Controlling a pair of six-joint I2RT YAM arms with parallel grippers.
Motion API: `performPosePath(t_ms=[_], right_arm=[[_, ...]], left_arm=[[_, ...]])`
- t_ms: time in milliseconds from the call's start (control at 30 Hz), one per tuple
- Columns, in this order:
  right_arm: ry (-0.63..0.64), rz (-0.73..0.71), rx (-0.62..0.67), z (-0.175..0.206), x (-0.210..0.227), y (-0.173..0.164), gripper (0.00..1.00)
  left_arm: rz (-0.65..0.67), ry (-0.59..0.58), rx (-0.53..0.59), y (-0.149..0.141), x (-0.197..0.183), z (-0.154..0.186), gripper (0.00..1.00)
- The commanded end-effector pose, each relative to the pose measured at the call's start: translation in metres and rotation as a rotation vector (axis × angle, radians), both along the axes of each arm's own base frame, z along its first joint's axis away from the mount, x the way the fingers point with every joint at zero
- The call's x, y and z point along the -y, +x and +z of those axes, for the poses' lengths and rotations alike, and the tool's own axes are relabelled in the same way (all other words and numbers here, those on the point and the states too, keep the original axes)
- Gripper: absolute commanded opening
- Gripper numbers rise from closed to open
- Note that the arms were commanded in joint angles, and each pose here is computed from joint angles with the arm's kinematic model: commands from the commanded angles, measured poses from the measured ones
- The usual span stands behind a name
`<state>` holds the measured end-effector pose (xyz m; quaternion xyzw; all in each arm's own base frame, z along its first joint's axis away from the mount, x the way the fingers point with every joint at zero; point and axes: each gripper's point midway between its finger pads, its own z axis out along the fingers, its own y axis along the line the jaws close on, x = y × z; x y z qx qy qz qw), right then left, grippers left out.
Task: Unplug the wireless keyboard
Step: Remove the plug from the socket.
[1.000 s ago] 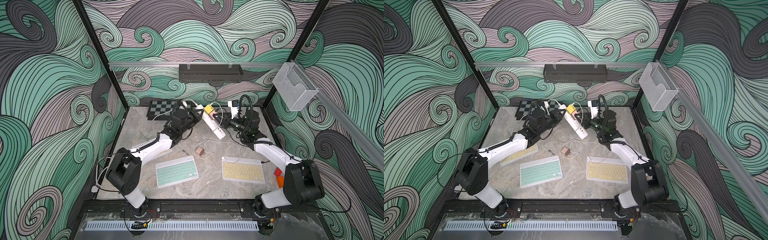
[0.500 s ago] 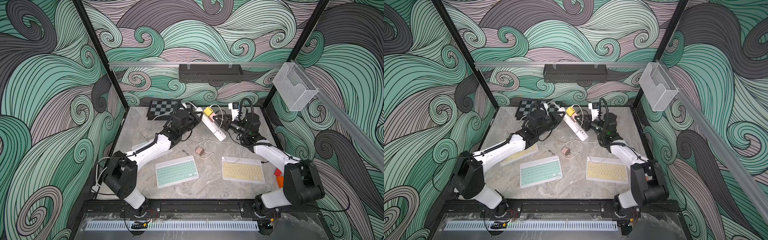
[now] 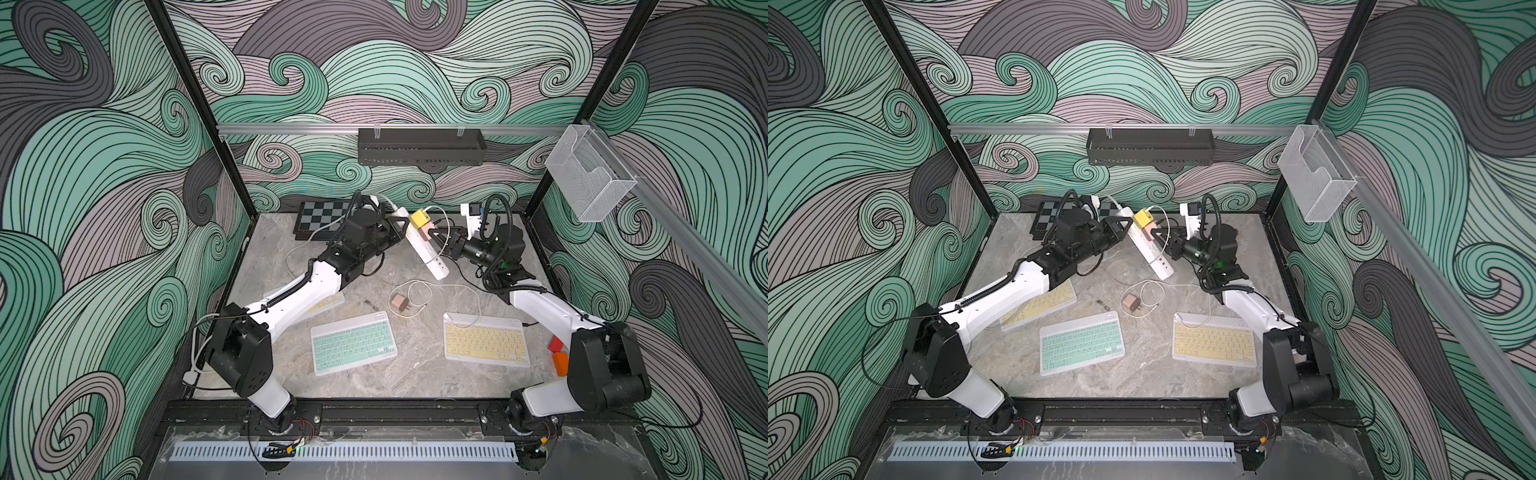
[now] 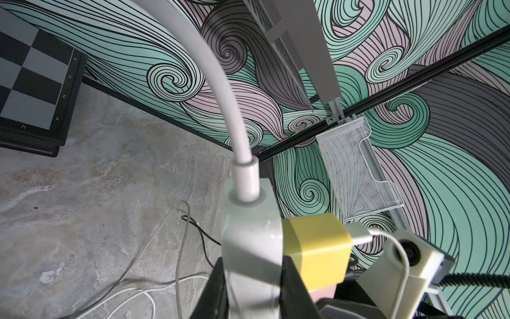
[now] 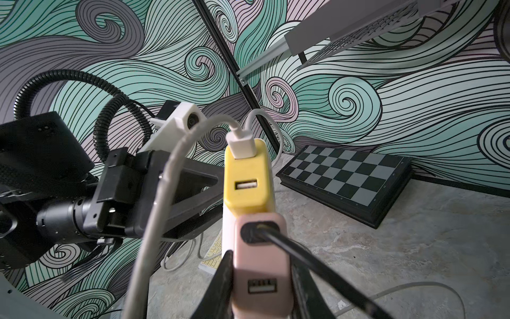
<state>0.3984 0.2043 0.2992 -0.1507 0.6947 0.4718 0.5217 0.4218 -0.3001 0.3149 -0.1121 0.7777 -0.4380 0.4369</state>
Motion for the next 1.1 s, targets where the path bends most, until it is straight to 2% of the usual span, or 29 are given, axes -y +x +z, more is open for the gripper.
performPosePath(t_ms=[0, 233, 500, 667, 767, 833, 933, 1067], right_arm=[[0.029, -0.221, 0.085, 0.038, 0.053, 0.026, 0.0], [0.023, -0.199, 0.098, 0.04, 0.048, 0.022, 0.0], [-0.031, -0.068, 0.182, 0.04, 0.018, 0.003, 0.0], [-0.055, -0.109, 0.144, 0.037, 0.026, 0.012, 0.0], [-0.013, -0.147, 0.099, 0.039, 0.043, 0.02, 0.0], [0.014, -0.172, 0.08, 0.041, 0.054, 0.024, 0.0], [0.026, -0.189, 0.081, 0.042, 0.06, 0.024, 0.0], [0.034, -0.141, 0.128, 0.045, 0.052, 0.016, 0.0]], left_arm=[[0.244, 0.178, 0.042, 0.024, -0.061, 0.005, 0.0], [0.305, 0.224, -0.009, 0.023, -0.072, -0.004, 0.0], [0.41, 0.128, -0.101, 0.024, -0.085, -0.019, 0.0], [0.392, 0.203, -0.081, 0.023, -0.086, -0.018, 0.0], [0.367, 0.205, -0.022, 0.022, -0.085, -0.019, 0.0], [0.385, 0.202, -0.021, 0.018, -0.091, -0.024, 0.0], [0.454, 0.178, -0.098, 0.014, -0.11, -0.038, 0.0], [0.513, 0.135, -0.196, 0.012, -0.126, -0.053, 0.0]])
